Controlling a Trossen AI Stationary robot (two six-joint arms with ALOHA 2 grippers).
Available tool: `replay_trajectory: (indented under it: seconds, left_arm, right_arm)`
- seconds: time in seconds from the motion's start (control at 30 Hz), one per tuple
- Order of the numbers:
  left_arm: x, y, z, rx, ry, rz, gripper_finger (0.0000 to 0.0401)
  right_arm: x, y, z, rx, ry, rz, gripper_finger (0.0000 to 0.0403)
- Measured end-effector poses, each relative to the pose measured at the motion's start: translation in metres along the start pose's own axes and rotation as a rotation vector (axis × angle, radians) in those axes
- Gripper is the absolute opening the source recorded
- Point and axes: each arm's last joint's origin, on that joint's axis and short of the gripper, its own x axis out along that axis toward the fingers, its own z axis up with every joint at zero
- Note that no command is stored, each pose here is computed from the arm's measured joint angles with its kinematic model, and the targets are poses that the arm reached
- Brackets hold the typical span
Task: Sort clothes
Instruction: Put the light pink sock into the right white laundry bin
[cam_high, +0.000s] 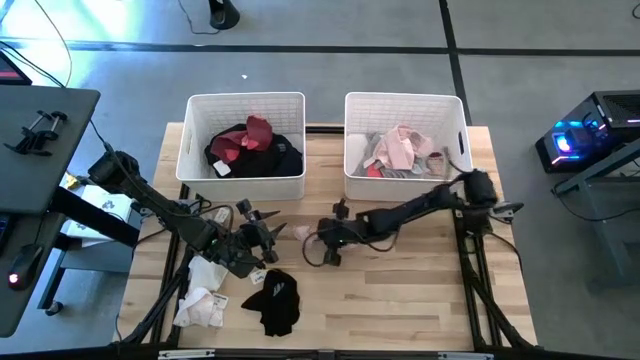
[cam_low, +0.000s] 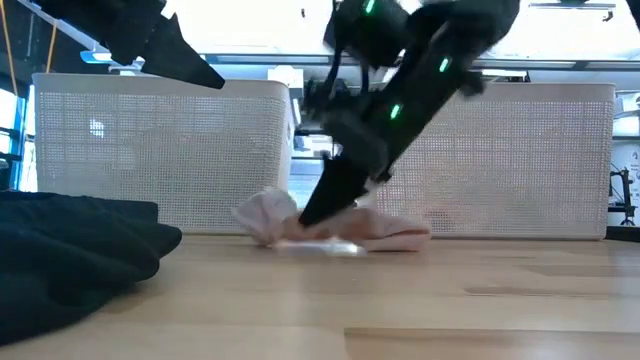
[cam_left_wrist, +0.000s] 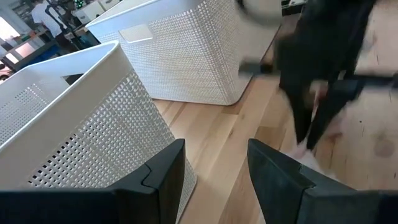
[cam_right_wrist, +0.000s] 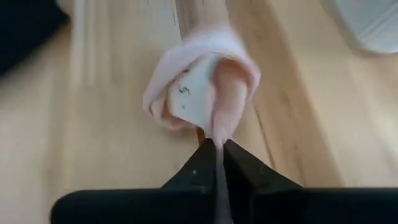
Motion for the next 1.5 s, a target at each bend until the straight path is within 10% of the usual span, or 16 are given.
replay_trajectory:
  seconds: [0.4,0.73,1.13,1.5]
  left_arm:
    - [0.0,0.0,0.0,-0.003,-0.001,0.0,0.0161]
    - [0.0,0.0,0.0,-0.003,-0.001,0.0,0.0161]
    - [0.0,0.0,0.0,-0.002,-0.001,0.0,0.0161]
    - [0.0,0.0,0.0,-0.002,-0.001,0.0,0.0161]
  right_arm:
    - [-0.168,0.009,0.048,-0.134,-0.361,-0.371,0.0008]
    - [-0.269,-0.075,0.062,-0.094,-0.479,-0.741,0.0004]
    - [-0.254,-0.163,0.028,0.104,-0.105,-0.872,0.0015]
    - [-0.224,-0.198,0.009,0.278,0.132,-0.847,0.0133]
